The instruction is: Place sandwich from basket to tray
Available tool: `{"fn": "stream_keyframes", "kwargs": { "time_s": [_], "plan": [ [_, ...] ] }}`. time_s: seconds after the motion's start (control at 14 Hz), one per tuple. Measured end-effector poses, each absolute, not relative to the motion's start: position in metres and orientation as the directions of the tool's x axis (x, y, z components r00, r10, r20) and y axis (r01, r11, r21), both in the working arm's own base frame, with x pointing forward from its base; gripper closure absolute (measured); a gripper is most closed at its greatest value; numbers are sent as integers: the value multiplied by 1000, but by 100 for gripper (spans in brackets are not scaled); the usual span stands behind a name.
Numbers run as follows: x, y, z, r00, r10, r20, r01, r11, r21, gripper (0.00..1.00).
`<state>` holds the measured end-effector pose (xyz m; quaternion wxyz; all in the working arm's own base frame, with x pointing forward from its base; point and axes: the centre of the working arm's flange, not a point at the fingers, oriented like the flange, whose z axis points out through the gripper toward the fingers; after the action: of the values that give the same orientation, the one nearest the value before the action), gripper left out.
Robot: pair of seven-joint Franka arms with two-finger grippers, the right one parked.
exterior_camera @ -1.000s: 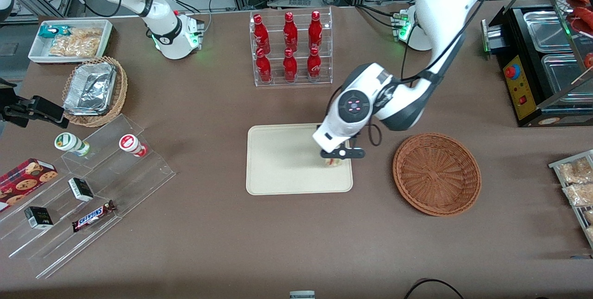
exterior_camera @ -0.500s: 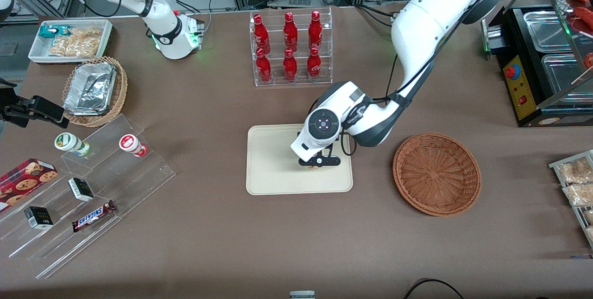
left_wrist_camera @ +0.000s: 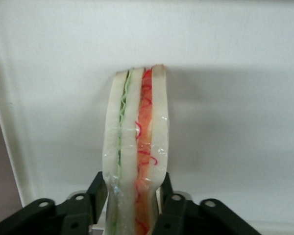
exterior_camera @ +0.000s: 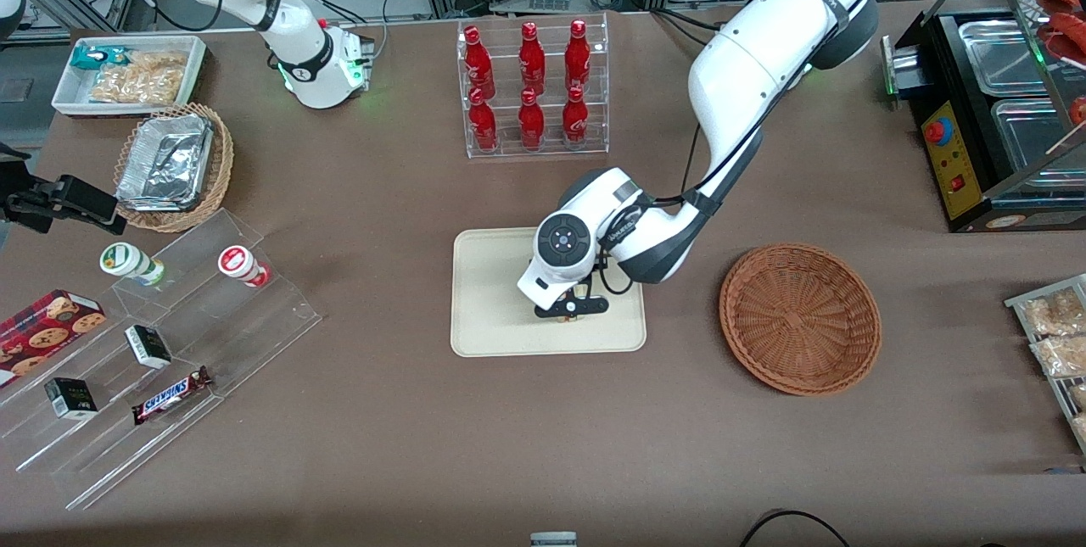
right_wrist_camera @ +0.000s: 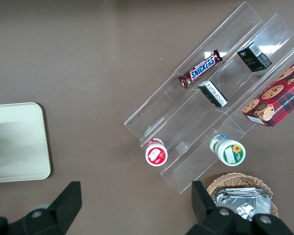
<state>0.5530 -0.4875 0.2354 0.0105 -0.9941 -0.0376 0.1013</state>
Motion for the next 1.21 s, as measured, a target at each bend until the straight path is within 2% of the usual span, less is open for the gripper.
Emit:
{"fn": "stream_keyframes", "kwargs": {
  "time_s": [0.29,0.36,0.5,0.71,0.93,1.21],
  "plan": [
    [567,-485,297,987,91,-131,91,-996,-1,5],
    [568,-481,315,988,97,-119,96,-995,-9,0],
    [574,-463,349,988,123,-92,120,-992,-41,0],
    [607,-393,398,982,174,-70,168,-983,-75,0],
    [620,-310,422,984,136,-115,120,-983,-136,0],
    [613,-225,466,975,126,-182,89,-976,-199,0]
  ]
}}
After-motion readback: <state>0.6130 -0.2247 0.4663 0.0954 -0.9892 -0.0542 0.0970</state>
